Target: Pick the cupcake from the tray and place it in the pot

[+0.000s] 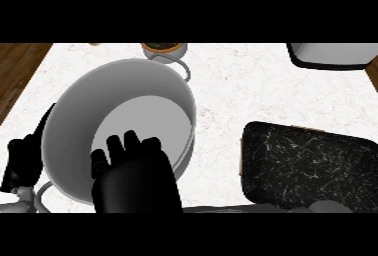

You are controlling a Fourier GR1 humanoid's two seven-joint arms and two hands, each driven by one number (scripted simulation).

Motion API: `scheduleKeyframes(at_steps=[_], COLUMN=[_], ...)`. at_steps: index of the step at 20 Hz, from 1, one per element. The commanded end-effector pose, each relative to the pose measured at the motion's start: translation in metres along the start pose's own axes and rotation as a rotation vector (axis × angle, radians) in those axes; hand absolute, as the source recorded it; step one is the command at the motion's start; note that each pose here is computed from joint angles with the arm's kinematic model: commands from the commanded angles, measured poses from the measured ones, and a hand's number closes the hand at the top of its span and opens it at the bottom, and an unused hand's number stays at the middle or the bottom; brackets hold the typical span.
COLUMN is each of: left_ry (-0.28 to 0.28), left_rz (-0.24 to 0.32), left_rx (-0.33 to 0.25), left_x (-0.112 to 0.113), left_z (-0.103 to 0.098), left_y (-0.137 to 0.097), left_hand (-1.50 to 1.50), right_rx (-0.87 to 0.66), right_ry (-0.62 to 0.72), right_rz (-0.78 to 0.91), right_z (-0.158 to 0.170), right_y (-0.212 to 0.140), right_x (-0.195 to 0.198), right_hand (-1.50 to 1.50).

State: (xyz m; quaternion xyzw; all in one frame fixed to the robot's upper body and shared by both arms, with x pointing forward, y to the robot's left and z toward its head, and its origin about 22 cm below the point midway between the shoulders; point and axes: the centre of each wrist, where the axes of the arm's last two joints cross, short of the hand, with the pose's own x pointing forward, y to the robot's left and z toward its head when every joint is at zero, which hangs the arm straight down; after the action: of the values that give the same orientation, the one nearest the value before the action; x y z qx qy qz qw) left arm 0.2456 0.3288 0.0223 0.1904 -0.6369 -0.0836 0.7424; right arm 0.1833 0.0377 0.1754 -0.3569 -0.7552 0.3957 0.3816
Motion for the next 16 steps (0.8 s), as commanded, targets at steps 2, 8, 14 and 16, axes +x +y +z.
scheduleKeyframes(at_steps=[2, 8, 14, 16], left_ry=[0.004, 0.003, -0.005, -0.008], left_rz=[0.012, 0.009, 0.01, 0.004], left_rx=[-0.015, -0.014, -0.011, -0.033], left_x=[-0.009, -0.001, 0.007, 0.007], left_z=[0.004, -0.008, 0.001, 0.009], left_y=[-0.013, -0.008, 0.006, -0.015], left_hand=[0.0, 0.0, 0.0, 0.0], right_rx=[-0.031, -0.015, 0.03, 0.038], right_ry=[0.17, 0.162, 0.18, 0.165], right_rz=[-0.077, -0.055, 0.016, 0.084], right_z=[-0.033, -0.07, -0.108, -0.12], right_y=[0.003, 0.03, 0.063, 0.07], right_x=[0.002, -0.013, -0.049, -0.059], right_hand=[1.5, 1.5, 1.5, 1.5])
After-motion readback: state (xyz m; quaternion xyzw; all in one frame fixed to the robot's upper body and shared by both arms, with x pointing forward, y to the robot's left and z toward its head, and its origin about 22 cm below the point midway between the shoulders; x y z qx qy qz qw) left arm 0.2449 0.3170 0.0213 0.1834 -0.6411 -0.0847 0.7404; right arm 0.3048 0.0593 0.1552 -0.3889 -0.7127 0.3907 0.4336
